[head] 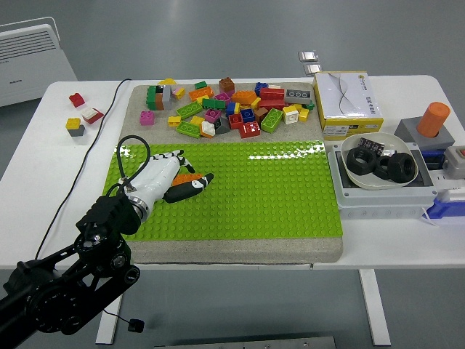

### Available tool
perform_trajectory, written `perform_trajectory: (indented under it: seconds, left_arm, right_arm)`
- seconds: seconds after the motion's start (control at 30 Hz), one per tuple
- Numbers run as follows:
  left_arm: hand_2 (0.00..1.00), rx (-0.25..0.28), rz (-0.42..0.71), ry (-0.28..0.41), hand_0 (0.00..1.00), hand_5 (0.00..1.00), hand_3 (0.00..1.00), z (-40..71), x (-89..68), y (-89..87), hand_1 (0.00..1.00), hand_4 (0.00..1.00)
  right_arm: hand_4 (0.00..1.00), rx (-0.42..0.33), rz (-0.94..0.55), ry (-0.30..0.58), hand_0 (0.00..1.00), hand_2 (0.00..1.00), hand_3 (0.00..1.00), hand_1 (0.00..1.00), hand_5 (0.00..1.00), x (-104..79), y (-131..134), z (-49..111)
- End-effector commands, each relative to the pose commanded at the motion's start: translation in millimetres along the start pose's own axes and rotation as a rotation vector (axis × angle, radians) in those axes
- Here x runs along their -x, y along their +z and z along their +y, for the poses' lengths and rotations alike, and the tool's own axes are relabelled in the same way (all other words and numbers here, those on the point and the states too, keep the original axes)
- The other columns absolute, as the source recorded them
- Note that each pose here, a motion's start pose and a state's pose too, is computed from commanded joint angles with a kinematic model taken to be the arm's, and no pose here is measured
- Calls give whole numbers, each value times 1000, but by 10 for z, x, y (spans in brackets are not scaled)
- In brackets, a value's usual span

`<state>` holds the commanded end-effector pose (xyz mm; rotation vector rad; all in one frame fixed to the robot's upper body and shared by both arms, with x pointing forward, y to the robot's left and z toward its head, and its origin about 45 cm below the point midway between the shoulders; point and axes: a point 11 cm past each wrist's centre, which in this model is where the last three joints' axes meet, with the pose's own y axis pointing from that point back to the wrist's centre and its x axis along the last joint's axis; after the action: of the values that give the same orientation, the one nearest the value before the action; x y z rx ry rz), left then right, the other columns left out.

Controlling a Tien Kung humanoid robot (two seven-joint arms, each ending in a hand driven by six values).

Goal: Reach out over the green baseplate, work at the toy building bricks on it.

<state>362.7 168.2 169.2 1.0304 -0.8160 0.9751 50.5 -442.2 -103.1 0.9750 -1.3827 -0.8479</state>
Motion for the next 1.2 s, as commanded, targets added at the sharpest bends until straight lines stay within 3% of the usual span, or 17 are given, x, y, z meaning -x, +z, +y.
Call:
perform_trajectory:
  seconds: [0.6,1.2]
  left_arm:
    - [998,-23,50,8,998,998,686,-87,165,-163,997,777]
    - [998,-30,64,-1,998,998,703,-58,274,-209,996,775]
  right_arm:
    - [797,0,3,-2,516,788,783,734,846,21,-4,1]
    - [803,2,5,-4,516,789,783,731,859,43,3,2]
